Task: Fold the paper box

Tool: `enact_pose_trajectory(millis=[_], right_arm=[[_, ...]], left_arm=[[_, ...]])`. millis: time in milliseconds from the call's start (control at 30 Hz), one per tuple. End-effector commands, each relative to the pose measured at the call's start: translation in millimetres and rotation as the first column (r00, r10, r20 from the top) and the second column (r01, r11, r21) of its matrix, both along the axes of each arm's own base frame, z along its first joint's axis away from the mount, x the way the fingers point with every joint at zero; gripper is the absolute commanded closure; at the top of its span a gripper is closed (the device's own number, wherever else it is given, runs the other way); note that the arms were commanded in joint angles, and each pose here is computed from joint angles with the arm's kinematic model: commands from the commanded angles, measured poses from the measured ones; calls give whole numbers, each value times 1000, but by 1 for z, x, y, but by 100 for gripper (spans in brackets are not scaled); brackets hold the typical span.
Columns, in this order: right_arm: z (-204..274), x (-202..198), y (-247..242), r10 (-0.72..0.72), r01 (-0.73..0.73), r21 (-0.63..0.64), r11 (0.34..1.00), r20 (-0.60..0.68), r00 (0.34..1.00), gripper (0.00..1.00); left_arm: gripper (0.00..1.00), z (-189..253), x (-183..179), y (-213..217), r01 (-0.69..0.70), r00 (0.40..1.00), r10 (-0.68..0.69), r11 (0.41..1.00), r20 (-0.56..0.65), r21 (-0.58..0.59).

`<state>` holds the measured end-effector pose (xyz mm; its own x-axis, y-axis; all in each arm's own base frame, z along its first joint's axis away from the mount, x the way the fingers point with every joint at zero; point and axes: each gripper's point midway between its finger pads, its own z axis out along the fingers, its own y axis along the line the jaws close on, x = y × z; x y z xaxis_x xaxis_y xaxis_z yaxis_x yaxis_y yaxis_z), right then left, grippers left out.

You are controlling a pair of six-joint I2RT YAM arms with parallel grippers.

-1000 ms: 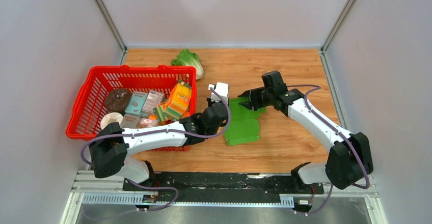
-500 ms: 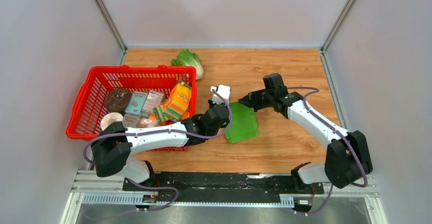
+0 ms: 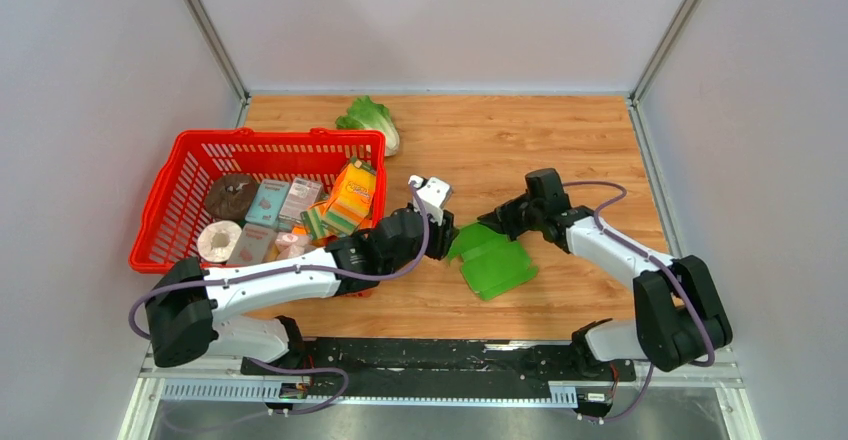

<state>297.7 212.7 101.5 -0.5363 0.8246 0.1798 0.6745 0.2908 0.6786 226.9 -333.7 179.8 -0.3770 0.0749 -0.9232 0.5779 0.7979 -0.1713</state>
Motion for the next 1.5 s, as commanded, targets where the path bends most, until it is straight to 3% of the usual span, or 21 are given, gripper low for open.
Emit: enact_pose_trajectory(millis=[0, 100, 267, 533, 633, 1000, 1333, 1467], right_arm=[[26, 12, -2, 112, -103, -49, 994, 247, 963, 100], [39, 16, 1, 157, -142, -68, 988, 375, 914, 100], [33, 12, -1, 210, -192, -86, 978, 455, 865, 100], [45, 7, 0, 260, -298, -34, 954, 591, 763, 100], [44, 8, -7, 273, -301, -55, 952, 594, 757, 100], [-4, 7, -21, 348, -344, -110, 933, 524, 777, 100], [-16, 12, -27, 333, -335, -88, 938, 496, 802, 100], [-8, 10, -26, 318, -331, -67, 941, 504, 803, 100]], left_arm=[[56, -1, -17, -2, 171, 985, -171, 985, -34, 4], [59, -21, -13, 5, 182, 982, -179, 982, -61, 46], [71, -39, -9, 3, 220, 975, -211, 965, -76, 145], [64, -34, -3, 5, 226, 974, -229, 959, -6, 170], [60, -30, -5, 2, 269, 961, -277, 944, 15, 192], [61, -70, 7, 7, 279, 951, -309, 892, 29, 355], [58, -92, 10, -5, 297, 940, -335, 894, 61, 336], [60, -91, 15, -10, 257, 948, -310, 876, 70, 409]])
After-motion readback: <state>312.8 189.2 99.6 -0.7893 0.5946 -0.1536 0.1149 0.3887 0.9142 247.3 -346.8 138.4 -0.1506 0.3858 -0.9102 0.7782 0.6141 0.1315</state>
